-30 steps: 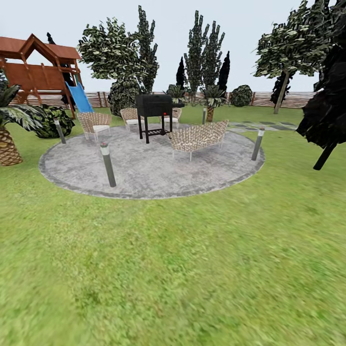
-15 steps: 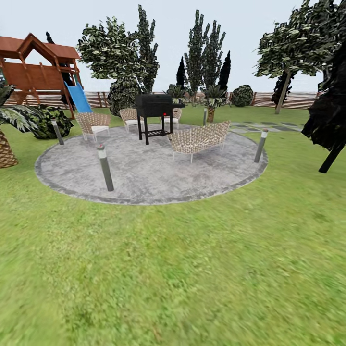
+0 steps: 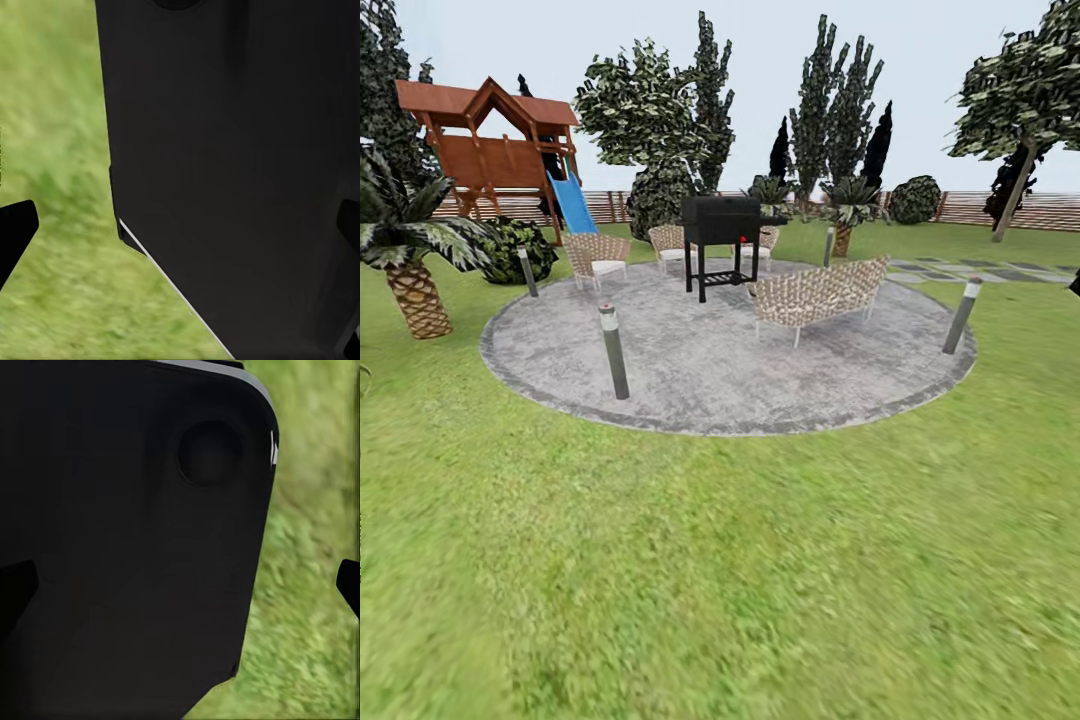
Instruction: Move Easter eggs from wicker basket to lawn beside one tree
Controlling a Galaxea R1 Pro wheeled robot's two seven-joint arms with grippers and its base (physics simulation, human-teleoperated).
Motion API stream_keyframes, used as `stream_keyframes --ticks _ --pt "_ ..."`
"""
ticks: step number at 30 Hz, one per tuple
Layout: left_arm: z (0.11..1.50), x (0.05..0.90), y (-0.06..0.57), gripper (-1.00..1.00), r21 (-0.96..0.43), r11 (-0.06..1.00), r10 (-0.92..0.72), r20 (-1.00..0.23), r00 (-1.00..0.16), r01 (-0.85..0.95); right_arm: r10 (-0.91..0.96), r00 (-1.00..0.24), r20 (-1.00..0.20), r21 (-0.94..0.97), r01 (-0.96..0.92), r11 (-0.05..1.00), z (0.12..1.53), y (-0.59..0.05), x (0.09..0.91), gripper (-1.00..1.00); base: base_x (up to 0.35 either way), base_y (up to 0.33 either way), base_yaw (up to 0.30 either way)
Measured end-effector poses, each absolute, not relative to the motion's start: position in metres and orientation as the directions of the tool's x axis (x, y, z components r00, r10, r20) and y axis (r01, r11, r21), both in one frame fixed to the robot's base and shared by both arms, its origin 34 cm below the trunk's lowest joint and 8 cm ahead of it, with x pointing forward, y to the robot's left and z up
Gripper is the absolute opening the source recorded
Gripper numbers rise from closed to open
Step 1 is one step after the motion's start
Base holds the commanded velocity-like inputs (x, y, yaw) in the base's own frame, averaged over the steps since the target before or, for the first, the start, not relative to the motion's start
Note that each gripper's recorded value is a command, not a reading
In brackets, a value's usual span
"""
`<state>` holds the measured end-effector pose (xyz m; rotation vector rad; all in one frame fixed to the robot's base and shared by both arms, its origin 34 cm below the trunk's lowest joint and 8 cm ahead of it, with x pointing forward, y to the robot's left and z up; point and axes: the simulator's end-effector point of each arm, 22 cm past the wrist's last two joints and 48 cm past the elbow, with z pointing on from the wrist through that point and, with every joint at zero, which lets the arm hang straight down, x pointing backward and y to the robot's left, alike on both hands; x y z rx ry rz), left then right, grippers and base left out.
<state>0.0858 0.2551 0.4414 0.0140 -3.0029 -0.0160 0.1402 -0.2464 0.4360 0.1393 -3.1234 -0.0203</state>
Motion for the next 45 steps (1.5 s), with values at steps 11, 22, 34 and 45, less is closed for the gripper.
stream_keyframes --ticks 11,22,34,45 --pt "0.4414 0.0859 0.2551 1.00 0.011 1.000 -0.010 0.138 -0.990 -0.008 -0.101 -0.995 0.016 0.009 -0.101 0.995 0.4360 -0.2508 0.1398 1.00 0.325 0.000 0.010" --pt "0.4414 0.0860 0.2551 1.00 0.011 1.000 -0.010 0.138 -0.990 -0.008 -0.095 -0.995 0.012 0.007 -0.095 0.995 0.4359 -0.2519 0.1417 1.00 0.325 0.000 0.000" --pt "0.4414 0.0859 0.2551 1.00 0.011 1.000 -0.010 0.138 -0.990 -0.008 -0.095 -0.995 0.012 0.007 -0.095 0.995 0.4359 -0.2517 0.1417 1.00 0.325 0.000 0.000" --pt "0.4414 0.0860 0.2551 1.00 0.011 1.000 -0.010 0.138 -0.990 -0.008 -0.095 -0.995 0.012 0.006 -0.095 0.995 0.4359 -0.2523 0.1419 1.00 0.325 0.000 0.000"
